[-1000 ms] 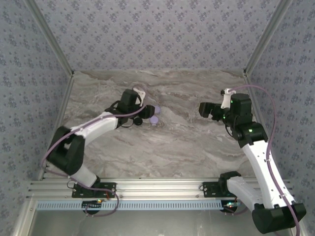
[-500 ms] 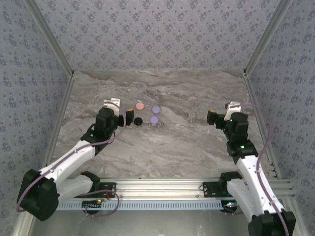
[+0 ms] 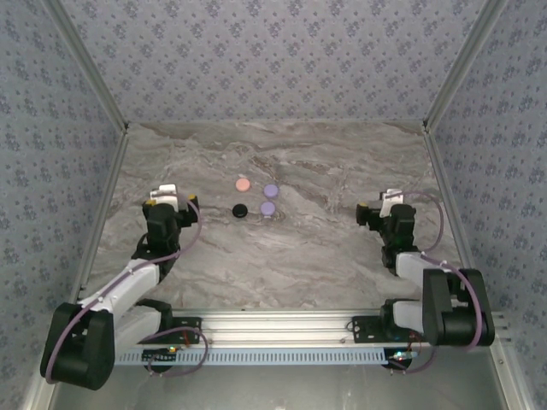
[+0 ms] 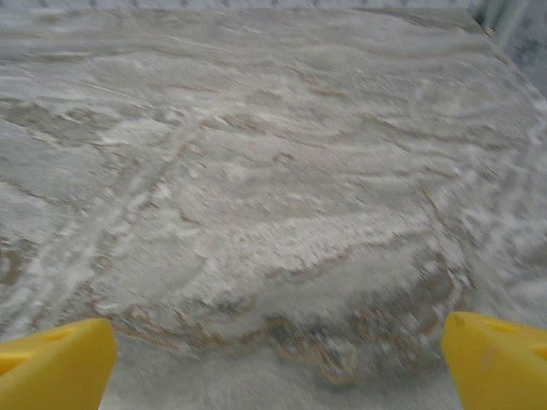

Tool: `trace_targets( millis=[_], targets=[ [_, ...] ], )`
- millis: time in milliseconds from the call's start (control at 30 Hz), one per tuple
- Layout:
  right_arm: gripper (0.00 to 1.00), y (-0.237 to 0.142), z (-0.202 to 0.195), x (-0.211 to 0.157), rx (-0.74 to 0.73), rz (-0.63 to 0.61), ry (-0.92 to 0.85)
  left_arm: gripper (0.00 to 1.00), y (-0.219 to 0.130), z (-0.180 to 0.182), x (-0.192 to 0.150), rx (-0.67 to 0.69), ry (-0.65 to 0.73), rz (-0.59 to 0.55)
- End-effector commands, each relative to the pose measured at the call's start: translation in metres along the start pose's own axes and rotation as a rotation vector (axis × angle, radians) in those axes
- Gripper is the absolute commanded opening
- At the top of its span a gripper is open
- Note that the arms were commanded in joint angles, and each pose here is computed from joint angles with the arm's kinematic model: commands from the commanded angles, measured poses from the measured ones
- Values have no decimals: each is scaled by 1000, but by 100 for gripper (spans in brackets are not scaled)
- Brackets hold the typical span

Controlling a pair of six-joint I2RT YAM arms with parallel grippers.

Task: Insert the wireless bluetooth earbuds into the charging case

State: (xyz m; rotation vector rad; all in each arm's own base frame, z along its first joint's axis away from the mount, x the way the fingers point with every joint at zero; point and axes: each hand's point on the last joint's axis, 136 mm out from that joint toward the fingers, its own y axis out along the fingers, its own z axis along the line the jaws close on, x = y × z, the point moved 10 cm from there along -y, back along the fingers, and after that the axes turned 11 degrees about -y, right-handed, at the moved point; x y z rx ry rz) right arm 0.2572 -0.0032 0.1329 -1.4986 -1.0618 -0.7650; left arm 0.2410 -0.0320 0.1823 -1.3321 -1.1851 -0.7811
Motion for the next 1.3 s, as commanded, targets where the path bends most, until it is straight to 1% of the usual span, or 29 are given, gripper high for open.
trace_targets(
  millis=[0, 167, 200, 233, 267, 367, 433, 467, 533, 600, 633, 700, 1267],
  targets=[
    [100, 8, 1, 13, 72, -140, -58, 97, 6, 5, 0, -4, 53, -43],
    [100, 31, 4, 2, 97, -110, -54, 97, 18, 16, -15, -50, 53, -58],
    [100, 37, -2, 7, 91, -74, -34, 97, 22, 17, -17, -59, 58, -58],
    [100, 40, -7, 4, 104, -15, -2, 97, 25, 19, -19, -64, 60, -58],
    [100, 40, -11, 2, 85, -38, 28, 97, 28, 20, -19, -68, 54, -67],
    [100, 41, -11, 4, 47, -15, 27, 98, 39, 23, -20, -77, 55, -76],
    [100, 42, -11, 4, 46, -14, 25, 98, 50, 27, -28, -99, 38, -37],
    [100, 42, -11, 4, 45, -11, 25, 98, 54, 28, -32, -97, 29, -44],
    [100, 41, -11, 4, 42, -11, 24, 99, 67, 31, -34, -80, 10, -20],
    [100, 42, -10, 4, 39, -9, 21, 99, 79, 31, -28, -69, 8, 80],
    [100, 42, -10, 4, 37, -10, 20, 99, 83, 32, -27, -67, 0, 90],
    [100, 42, -10, 4, 33, -8, 17, 99, 82, 38, -26, -65, -34, 91],
    [100, 43, -10, 5, 2, 6, 18, 99, 83, 38, -27, -64, -31, 96]
  ],
)
